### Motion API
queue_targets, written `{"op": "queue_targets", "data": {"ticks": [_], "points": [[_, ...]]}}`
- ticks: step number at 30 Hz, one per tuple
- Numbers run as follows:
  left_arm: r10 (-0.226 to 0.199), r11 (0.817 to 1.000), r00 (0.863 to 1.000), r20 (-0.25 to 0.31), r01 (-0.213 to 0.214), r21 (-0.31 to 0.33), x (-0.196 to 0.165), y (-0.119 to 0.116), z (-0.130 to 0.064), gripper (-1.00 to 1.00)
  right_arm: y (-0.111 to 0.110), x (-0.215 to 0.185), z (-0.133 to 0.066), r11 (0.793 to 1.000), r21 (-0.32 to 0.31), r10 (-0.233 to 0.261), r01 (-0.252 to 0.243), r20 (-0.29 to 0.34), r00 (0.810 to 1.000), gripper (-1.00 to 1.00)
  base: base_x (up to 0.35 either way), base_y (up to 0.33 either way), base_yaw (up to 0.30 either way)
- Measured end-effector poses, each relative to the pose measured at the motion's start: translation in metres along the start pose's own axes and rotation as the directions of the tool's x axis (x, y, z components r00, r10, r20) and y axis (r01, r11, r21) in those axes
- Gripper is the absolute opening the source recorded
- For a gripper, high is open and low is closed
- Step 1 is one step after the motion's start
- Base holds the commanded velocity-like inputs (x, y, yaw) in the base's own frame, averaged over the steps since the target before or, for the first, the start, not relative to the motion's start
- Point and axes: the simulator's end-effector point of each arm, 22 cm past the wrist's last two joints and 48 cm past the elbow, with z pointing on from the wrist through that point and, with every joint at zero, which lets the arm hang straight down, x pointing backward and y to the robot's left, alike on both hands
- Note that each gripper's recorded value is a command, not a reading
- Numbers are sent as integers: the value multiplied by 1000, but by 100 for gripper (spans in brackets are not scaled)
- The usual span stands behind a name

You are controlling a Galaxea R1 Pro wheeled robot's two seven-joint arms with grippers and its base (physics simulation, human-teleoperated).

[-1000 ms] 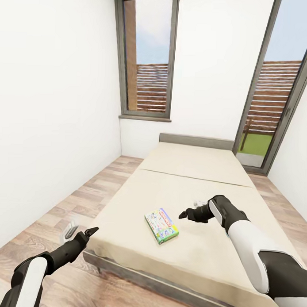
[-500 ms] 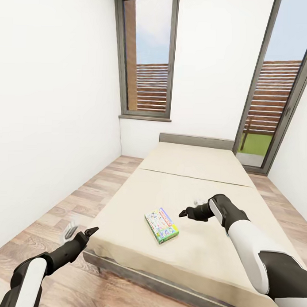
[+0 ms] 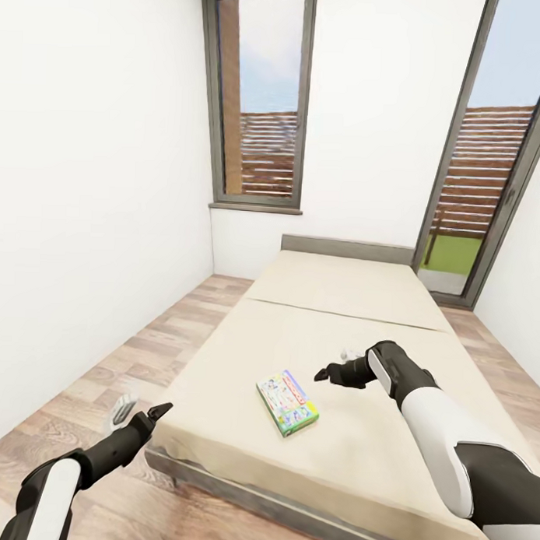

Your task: Put all the toys in the child's room - the three board games (two on the bed and one on the table), the two jigsaw puzzles on the table, and the tennis ball on the table - inside the toy box on the table in the child's room.

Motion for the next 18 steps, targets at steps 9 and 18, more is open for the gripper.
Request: {"op": "queue_targets", "data": {"ticks": [9, 18], "points": [[-1, 1000, 1000, -1, 1, -5, 3, 4, -1, 100, 1, 0, 0, 1000, -1, -1, 1, 1, 1000, 100, 144, 32, 0], [1, 1000, 1000, 2, -1, 14, 1, -3, -3, 100, 1, 0, 0, 1000, -2, -1, 1, 0, 1000, 100, 42, 9, 0]]}}
